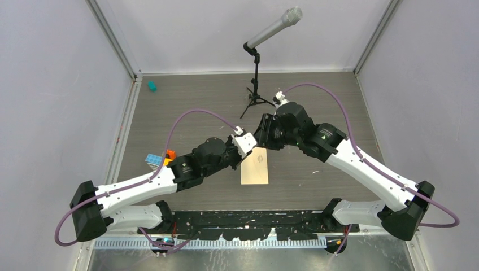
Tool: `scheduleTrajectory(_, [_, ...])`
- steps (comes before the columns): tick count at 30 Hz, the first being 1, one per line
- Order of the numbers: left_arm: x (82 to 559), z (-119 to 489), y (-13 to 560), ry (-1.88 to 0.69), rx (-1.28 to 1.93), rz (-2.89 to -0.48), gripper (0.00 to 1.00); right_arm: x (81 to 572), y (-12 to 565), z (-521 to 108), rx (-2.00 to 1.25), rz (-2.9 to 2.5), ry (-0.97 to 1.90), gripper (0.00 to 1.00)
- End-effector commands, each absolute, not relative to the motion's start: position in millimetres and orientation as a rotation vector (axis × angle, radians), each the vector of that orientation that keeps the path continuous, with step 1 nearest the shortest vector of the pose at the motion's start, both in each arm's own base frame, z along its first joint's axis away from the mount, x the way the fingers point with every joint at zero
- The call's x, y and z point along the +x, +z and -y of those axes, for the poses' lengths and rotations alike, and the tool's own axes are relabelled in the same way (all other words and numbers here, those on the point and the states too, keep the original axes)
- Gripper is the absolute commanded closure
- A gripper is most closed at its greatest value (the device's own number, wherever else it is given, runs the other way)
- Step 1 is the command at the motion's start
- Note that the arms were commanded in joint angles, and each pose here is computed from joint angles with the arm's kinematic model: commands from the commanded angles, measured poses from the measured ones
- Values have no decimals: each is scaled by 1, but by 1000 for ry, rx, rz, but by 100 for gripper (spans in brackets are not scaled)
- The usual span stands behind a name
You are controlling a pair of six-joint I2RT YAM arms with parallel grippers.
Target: Place the letter into the envelope and seal it
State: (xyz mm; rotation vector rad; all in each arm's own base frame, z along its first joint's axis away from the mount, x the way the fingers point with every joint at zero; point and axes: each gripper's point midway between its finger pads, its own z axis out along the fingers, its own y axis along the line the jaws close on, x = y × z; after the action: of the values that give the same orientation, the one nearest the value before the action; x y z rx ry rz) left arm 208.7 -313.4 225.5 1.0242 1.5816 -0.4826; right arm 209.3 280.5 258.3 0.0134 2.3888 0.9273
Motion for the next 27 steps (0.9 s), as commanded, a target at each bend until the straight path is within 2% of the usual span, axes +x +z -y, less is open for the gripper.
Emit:
scheduleTrajectory(1, [216,320,256,-487,966,-1510,100,216,271,-285,46,-2334,953,59])
scheduleTrajectory(9, [213,327,256,-534,968,-1515,100,213,270,-294,13,-2344,994,76])
scheduleTrajectory(12, [201,334,257,-666,995,-1535,100,210,271,-293,-80,-2330,981,82])
scheduleTrajectory(19, [143,340,296,-1350,1057,-1417,100,178,285,-291,-486,-2242,1067,87])
scheduleTrajectory(23, [122,339,306,-1498,1091,-1384,100,155,293,-290,-641,-2179,1161,87])
scheduleTrajectory(27, [124,335,302,-1484,1040,-1407,100,148,297,-288,-686,-2178,1181,86])
